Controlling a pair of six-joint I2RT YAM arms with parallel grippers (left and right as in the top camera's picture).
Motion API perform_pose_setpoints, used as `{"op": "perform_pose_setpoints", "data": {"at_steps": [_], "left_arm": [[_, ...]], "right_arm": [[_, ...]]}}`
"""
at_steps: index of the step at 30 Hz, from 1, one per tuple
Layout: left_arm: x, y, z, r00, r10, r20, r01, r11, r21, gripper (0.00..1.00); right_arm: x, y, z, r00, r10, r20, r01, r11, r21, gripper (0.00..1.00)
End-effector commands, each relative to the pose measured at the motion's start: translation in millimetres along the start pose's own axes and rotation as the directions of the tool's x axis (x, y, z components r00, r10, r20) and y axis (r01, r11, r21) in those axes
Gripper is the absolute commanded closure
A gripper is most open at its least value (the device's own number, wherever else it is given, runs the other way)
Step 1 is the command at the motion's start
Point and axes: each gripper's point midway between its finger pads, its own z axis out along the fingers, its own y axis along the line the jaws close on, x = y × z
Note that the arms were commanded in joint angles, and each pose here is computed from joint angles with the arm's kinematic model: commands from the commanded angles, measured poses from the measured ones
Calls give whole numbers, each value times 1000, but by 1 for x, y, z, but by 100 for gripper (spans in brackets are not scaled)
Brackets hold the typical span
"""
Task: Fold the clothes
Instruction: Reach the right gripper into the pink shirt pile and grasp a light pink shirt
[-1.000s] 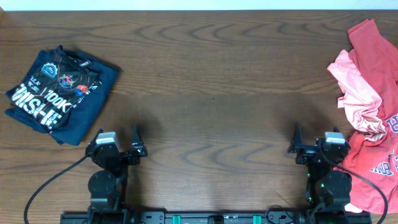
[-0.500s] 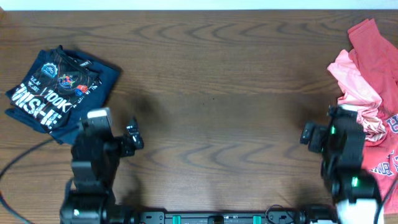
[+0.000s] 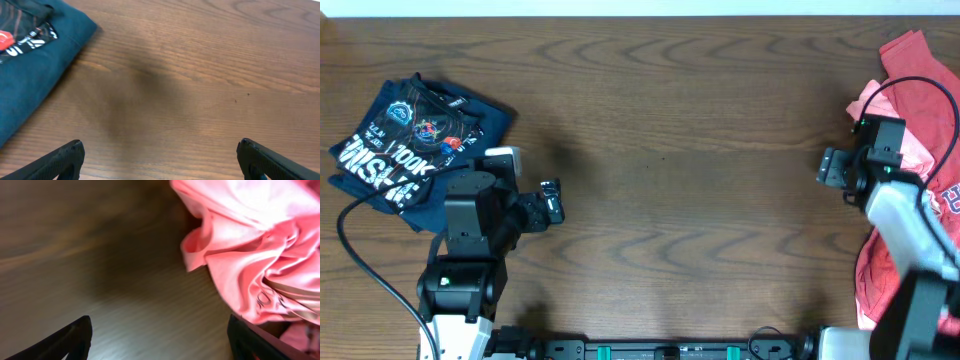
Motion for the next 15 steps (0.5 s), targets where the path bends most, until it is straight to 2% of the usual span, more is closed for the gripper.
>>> {"op": "perform_pose_setpoints", "data": {"at_steps": [1, 6, 9, 10, 11, 12, 13, 15], "left_arm": [[-5, -3, -2, 1000, -12, 4, 12, 1000, 18, 2], [-4, -3, -1, 1000, -13, 1, 13, 1000, 17, 2], [-4, -3, -1, 1000, -13, 1, 13, 1000, 17, 2], [-4, -3, -1, 1000, -13, 1, 13, 1000, 17, 2], [-4, -3, -1, 1000, -13, 1, 13, 1000, 17, 2], [-4, -3, -1, 1000, -13, 1, 13, 1000, 17, 2], [-4, -3, -1, 1000, -13, 1, 13, 1000, 17, 2], [-4, -3, -1, 1000, -13, 1, 13, 1000, 17, 2]], "right_arm": [[-18, -20, 24, 999, 36, 3, -37, 998, 59, 16], [-27, -26, 54, 997, 68, 36, -70, 995, 71, 22], [-27, -29, 68, 994, 97, 42, -101, 992, 77, 34], [-26, -28, 74, 993, 110, 41, -113, 991, 70, 45], [-24, -25, 78, 993, 111, 34, -112, 992, 54, 62], [-20, -22, 83, 994, 110, 22, -111, 993, 39, 83], [-19, -18, 84, 994, 109, 14, -110, 994, 20, 95], [-22, 0, 82, 995, 102, 15, -100, 992, -81, 99]]}}
